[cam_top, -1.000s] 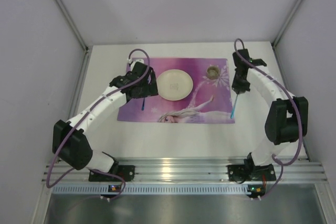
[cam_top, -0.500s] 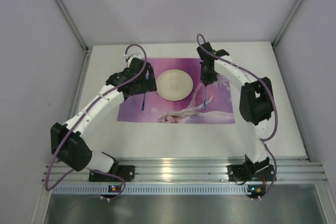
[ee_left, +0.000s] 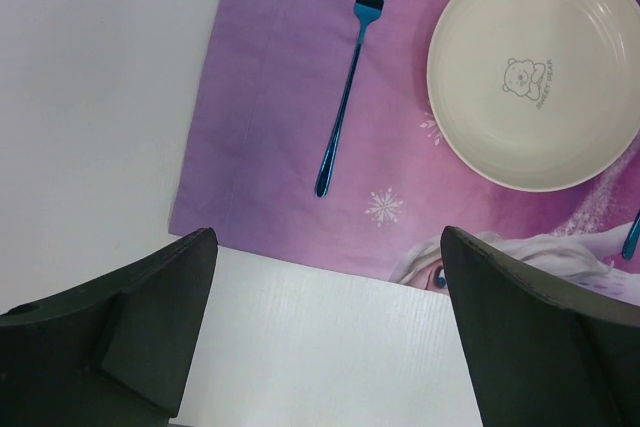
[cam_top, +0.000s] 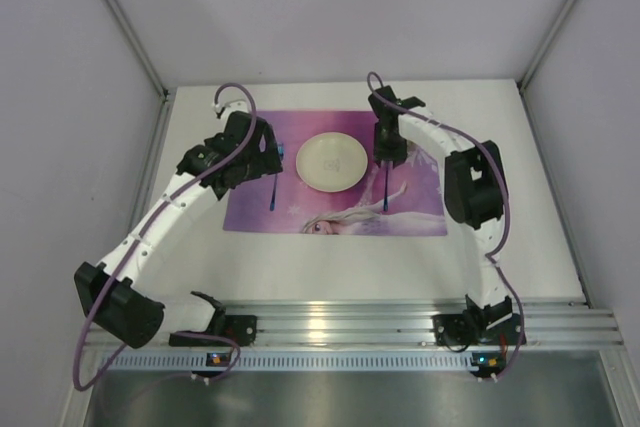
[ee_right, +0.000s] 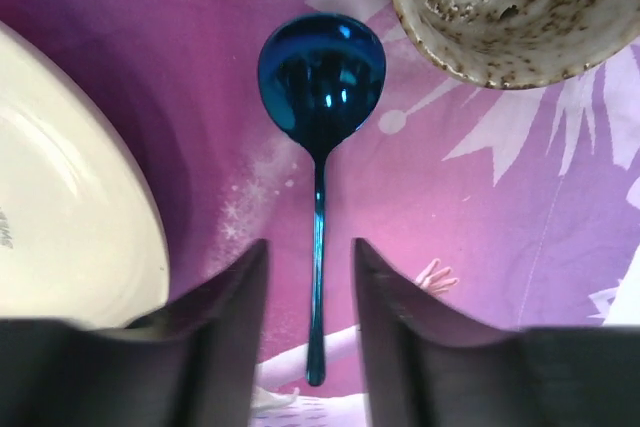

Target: Set the dinner table for one person

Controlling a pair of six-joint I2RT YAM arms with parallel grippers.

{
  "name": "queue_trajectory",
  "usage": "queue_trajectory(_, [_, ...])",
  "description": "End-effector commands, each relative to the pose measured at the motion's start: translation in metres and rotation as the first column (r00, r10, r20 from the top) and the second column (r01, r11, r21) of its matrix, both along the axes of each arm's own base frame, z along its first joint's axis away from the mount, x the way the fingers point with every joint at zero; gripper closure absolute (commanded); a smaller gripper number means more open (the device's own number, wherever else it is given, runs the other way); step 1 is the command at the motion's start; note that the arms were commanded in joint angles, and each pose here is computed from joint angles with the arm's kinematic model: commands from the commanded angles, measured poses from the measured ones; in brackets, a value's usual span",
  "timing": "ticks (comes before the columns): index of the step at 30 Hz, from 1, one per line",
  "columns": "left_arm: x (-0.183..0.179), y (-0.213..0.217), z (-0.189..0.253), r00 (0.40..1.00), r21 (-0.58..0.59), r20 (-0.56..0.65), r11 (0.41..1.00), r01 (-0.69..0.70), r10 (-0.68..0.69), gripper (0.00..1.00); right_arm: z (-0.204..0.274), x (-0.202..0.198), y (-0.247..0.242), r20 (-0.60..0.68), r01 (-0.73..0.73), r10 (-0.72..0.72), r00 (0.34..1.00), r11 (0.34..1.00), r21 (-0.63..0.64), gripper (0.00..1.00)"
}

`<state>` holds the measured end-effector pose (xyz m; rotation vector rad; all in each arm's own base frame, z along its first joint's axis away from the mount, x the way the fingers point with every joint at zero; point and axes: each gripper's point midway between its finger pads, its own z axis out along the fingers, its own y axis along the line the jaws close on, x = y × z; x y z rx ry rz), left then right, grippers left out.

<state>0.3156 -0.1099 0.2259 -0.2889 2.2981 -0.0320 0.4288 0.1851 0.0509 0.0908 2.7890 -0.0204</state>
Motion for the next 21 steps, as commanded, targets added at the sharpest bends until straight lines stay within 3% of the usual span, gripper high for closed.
queue_trajectory(1, [0.001, 0.007, 0.008, 1.0, 0.018, 0.012, 1.0, -0.011, 0.011, 0.01, 0.024, 0.011, 0.014, 0.063, -0.023, 0.021, 0.998, 0.999, 0.023, 0.54])
queue_trajectory(5, [0.007, 0.007, 0.013, 1.0, 0.028, 0.025, 1.0, -0.005, 0.004, 0.01, 0.056, 0.014, 0.016, 0.125, -0.023, 0.016, 0.992, 0.998, 0.058, 0.42])
queue_trajectory(11, [0.025, 0.011, 0.033, 0.996, 0.069, 0.087, 0.998, 0.006, -0.012, 0.01, 0.136, -0.004, 0.029, 0.276, -0.105, 0.066, 0.959, 0.986, 0.129, 0.38])
queue_trajectory(14, [0.037, 0.027, 0.061, 0.984, 0.134, 0.174, 0.989, -0.063, 0.039, 0.01, 0.207, -0.024, 0.03, 0.459, -0.181, 0.097, 0.883, 0.973, 0.144, 0.38])
queue_trajectory(16, [0.043, 0.041, 0.079, 0.959, 0.163, 0.267, 0.977, -0.138, 0.091, 0.01, 0.215, -0.045, 0.034, 0.529, -0.232, 0.145, 0.836, 0.968, 0.101, 0.35])
queue_trajectory(17, [0.044, 0.052, 0.085, 0.948, 0.223, 0.306, 0.962, -0.16, 0.086, 0.01, 0.261, -0.052, 0.033, 0.664, -0.259, 0.109, 0.74, 0.957, 0.131, 0.33])
queue_trajectory(18, [0.045, 0.057, 0.086, 0.937, 0.255, 0.343, 0.953, -0.163, 0.068, 0.01, 0.237, -0.064, 0.031, 0.661, -0.283, 0.148, 0.736, 0.954, 0.102, 0.23])
queue_trajectory(19, [0.048, 0.057, 0.091, 0.885, 0.21, 0.46, 0.961, -0.182, 0.068, 0.01, 0.238, -0.072, 0.033, 0.693, -0.3, 0.142, 0.707, 0.947, 0.112, 0.01])
queue_trajectory(21, [0.048, 0.065, 0.086, 0.839, 0.26, 0.544, 0.95, -0.175, 0.006, 0.01, 0.232, -0.091, 0.026, 0.753, -0.32, 0.074, 0.654, 0.929, 0.186, 0.0])
